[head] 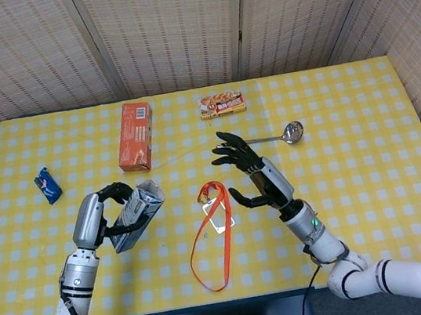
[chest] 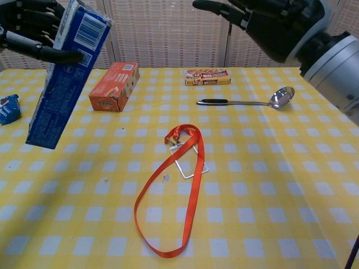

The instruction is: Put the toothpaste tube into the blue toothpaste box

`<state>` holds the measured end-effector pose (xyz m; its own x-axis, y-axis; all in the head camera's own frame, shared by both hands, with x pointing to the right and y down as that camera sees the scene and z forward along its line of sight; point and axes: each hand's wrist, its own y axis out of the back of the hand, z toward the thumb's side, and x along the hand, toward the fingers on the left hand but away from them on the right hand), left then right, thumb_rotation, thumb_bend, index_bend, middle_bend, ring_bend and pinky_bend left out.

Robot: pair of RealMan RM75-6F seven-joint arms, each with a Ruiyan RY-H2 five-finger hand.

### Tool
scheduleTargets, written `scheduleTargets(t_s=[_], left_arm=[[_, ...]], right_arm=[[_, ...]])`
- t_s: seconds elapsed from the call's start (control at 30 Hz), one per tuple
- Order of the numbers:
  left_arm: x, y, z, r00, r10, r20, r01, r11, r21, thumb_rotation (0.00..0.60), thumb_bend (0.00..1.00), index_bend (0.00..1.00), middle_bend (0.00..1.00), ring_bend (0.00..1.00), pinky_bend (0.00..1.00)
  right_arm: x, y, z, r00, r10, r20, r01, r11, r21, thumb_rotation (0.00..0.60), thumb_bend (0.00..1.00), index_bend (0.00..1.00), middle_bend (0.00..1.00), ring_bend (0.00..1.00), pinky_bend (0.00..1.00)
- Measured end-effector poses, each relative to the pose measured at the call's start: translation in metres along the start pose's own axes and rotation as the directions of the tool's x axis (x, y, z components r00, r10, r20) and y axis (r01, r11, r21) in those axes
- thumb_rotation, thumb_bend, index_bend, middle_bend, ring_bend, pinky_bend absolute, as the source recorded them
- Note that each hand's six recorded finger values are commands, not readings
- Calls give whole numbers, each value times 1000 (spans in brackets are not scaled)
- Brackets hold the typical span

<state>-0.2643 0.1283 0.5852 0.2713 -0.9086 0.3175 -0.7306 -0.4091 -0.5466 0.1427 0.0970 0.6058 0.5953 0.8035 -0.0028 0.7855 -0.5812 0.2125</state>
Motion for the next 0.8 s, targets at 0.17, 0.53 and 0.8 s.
scheduleTargets(t_s=[0.17,0.53,0.8], left_arm=[[-16,0,-17,999,-46,7,45,994,102,600,176,550,680,513,531],[-49,-33,-67,986,-159,-54,168,950,264,600,175,552,680,515,531],[-46,-63,-90,979,-191,-70,203,902,382,600,175,554,680,515,531]], right_arm=[[26,38,12,997,6,81,-35,931,363,600,431,0,0,14,15],[126,105,37,920,-157,360,-270,413,870,600,428,0,0,0,0],[180,123,44,857,-285,430,-322,356,877,600,429,0,0,0,0]])
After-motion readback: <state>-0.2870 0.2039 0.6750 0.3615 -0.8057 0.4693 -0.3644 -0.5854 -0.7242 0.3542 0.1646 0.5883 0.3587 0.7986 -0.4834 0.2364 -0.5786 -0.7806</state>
